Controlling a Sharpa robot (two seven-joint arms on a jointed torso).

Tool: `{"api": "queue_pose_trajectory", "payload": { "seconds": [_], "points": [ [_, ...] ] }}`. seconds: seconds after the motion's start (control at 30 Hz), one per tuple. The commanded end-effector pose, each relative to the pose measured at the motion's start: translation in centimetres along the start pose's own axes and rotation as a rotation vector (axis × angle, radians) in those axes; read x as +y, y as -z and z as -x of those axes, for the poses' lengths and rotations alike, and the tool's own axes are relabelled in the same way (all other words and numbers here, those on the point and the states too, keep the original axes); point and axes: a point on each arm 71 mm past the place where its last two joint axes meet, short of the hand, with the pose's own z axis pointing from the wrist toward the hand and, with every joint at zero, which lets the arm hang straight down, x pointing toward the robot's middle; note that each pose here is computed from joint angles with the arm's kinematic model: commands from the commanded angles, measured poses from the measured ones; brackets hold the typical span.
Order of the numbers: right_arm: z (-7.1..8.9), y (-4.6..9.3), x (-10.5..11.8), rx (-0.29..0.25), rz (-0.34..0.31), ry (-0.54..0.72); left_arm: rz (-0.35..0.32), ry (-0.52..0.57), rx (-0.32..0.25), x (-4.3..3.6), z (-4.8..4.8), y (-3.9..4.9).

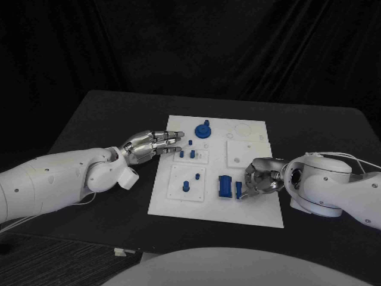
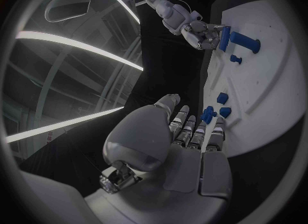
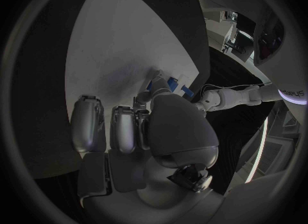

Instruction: Assemble the parts on the task board

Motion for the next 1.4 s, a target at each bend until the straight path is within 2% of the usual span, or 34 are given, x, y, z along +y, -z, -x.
{"api": "queue_pose_trajectory", "payload": {
  "seconds": [0.03,0.17,0.3,0.47,0.57,0.7,0.8,0.87,0.97,1.07,1.2,1.4],
  "points": [
    [-0.3,0.1,-0.6,0.014,-0.028,0.009,-0.020,0.012,0.007,-0.08,-0.16,0.05],
    [0.0,0.5,-1.0,-0.027,-0.009,-0.014,-0.026,0.012,0.005,-0.14,-0.20,0.20],
    [0.8,1.3,-1.6,-0.111,0.006,-0.051,-0.038,0.011,-0.001,-0.26,-0.15,0.38],
    [3.4,2.3,-2.1,-0.228,0.032,-0.106,-0.067,0.002,-0.022,-0.54,0.05,0.85],
    [6.0,3.2,-2.6,-0.334,0.064,-0.225,-0.105,-0.009,-0.042,-0.88,0.11,1.08],
    [8.6,3.9,-3.5,-0.484,0.147,-0.437,-0.171,-0.028,-0.068,-1.42,0.08,1.17],
    [10.1,4.1,-4.0,-0.600,0.266,-0.622,-0.229,-0.044,-0.087,-1.85,-0.04,1.26],
    [10.6,4.1,-4.3,-0.662,0.326,-0.690,-0.260,-0.054,-0.099,-2.08,-0.13,1.32],
    [10.8,4.2,-4.7,-0.721,0.395,-0.737,-0.299,-0.069,-0.113,-2.37,-0.23,1.43],
    [10.6,4.1,-5.0,-0.733,0.478,-0.760,-0.332,-0.120,-0.124,-2.64,-0.27,1.60],
    [9.8,3.8,-5.1,-0.676,0.583,-0.788,-0.368,-0.226,-0.128,-2.91,-0.37,1.77],
    [8.4,3.3,-5.0,-0.620,0.663,-0.777,-0.404,-0.353,-0.139,-3.14,-0.50,1.79]
  ]
}}
